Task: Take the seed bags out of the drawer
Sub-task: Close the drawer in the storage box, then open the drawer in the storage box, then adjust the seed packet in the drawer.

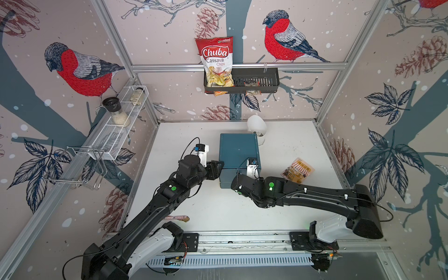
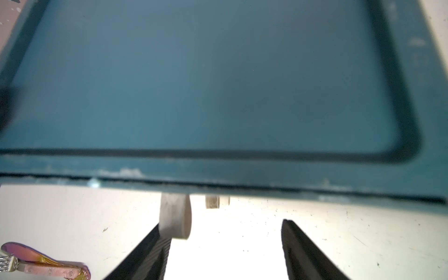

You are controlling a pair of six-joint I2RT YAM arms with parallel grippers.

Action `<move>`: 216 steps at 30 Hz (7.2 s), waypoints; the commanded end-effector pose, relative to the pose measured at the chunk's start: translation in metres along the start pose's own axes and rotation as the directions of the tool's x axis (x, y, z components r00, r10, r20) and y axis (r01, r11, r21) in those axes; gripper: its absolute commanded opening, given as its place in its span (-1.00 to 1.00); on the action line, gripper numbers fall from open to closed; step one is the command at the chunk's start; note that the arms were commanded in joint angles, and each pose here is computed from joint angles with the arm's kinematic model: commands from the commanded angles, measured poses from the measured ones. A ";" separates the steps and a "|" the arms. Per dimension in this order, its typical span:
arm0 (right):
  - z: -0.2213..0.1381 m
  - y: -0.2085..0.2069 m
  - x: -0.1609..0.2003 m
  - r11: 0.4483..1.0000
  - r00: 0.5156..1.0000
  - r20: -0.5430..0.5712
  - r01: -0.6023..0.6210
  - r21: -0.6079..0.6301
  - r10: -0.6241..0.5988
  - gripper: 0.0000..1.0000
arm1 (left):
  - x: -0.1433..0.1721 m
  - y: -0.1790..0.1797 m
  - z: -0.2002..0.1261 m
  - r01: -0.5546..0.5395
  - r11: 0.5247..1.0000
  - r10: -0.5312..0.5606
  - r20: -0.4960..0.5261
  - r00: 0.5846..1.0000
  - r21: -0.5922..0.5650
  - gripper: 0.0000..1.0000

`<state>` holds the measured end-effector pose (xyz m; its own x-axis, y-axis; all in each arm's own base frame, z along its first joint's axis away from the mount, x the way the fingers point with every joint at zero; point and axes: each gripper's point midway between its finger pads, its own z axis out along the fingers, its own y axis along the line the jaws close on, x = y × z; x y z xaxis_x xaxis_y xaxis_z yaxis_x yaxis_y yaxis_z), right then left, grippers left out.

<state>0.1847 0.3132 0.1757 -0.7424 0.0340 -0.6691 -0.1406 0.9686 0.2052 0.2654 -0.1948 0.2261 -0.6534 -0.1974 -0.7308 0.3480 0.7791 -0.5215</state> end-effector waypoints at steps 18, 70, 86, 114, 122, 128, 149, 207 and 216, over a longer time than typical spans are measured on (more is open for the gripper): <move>-0.005 -0.002 -0.040 0.985 0.987 0.077 -0.135 -0.104 0.143 0.09 | -0.004 -0.001 0.002 0.018 1.000 -0.019 -0.030 0.999 -0.023 0.21; 0.039 0.005 0.014 0.752 0.882 0.031 -0.381 -0.537 0.469 -0.29 | 0.026 0.008 0.006 0.071 0.997 -0.071 -0.080 0.994 0.002 0.06; 0.051 0.007 0.008 0.744 0.877 0.021 -0.394 -0.540 0.479 -0.38 | 0.027 0.008 0.007 0.032 0.999 -0.032 -0.098 0.995 -0.003 0.01; 0.025 0.008 0.033 0.858 0.947 0.060 -0.259 -0.444 0.317 -1.00 | 0.032 0.017 0.009 0.023 0.999 -0.027 -0.106 0.994 -0.035 0.01; -0.004 -0.004 0.062 0.904 0.971 0.030 -0.209 -0.373 0.237 -1.00 | 0.035 0.021 0.013 0.038 0.998 -0.043 -0.109 0.993 -0.048 0.02; -0.023 -0.004 0.078 0.918 0.984 -0.003 -0.165 -0.360 0.176 -1.00 | 0.034 0.024 0.015 0.048 0.997 -0.054 -0.103 0.993 -0.062 0.08; -0.036 0.011 0.122 0.966 0.999 -0.053 -0.011 -0.257 -0.003 -1.00 | 0.034 0.025 0.021 0.056 0.997 -0.062 -0.103 0.993 -0.060 0.08; 0.019 0.015 0.027 0.999 0.998 0.045 -0.047 0.001 0.047 0.53 | 0.030 0.019 0.016 0.004 0.999 -0.008 -0.111 0.994 -0.040 0.05; 0.036 -0.007 0.032 0.993 0.995 -0.011 -0.104 -0.052 0.104 0.52 | 0.030 0.022 0.020 -0.001 0.998 -0.005 -0.119 0.993 -0.055 0.01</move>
<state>0.1845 0.3053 0.1313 -0.7380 0.1316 -0.6619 -0.0720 0.9599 0.2710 0.2790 -0.2051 0.2194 -0.6573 -0.2184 -0.7213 0.3540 0.7554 -0.5514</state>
